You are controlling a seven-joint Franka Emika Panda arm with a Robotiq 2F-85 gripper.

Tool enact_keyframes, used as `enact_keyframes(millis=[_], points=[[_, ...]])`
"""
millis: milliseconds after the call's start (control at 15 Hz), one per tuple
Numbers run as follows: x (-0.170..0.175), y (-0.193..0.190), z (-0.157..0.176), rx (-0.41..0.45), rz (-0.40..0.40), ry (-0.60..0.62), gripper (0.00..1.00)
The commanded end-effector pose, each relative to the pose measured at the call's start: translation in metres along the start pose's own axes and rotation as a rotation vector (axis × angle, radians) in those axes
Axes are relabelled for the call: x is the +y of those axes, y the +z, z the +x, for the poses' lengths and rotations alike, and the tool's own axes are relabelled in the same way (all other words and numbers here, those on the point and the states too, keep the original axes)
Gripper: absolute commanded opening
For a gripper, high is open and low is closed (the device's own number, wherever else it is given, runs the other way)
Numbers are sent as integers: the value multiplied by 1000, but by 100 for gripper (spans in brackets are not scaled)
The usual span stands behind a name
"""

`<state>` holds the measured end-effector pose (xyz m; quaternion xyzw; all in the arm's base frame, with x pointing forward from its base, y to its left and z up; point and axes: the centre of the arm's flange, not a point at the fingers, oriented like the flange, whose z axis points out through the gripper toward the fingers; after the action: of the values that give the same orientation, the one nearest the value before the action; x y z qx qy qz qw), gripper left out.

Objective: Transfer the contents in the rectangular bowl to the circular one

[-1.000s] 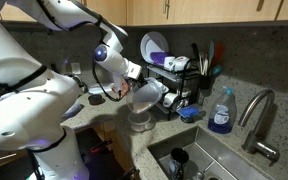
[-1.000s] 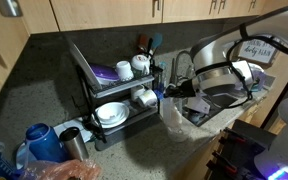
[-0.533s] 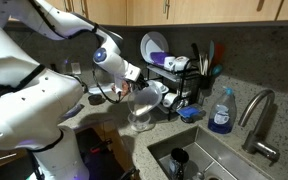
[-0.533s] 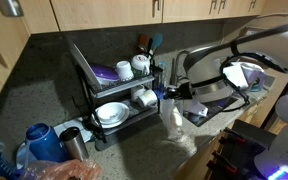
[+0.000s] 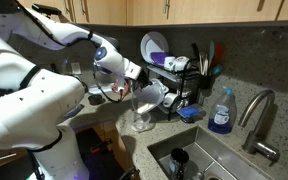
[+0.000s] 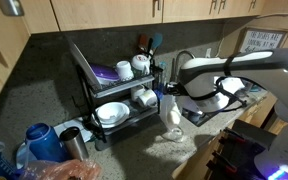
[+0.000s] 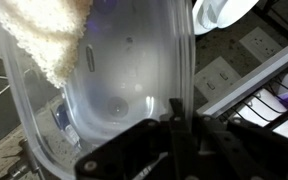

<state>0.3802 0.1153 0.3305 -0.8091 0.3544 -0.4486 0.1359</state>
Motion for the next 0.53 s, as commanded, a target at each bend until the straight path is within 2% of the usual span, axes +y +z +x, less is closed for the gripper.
enact_keyframes(millis=[0, 467], points=[[-1, 8, 7, 43, 7, 25, 1], [-1, 13, 9, 77, 2, 46, 1]])
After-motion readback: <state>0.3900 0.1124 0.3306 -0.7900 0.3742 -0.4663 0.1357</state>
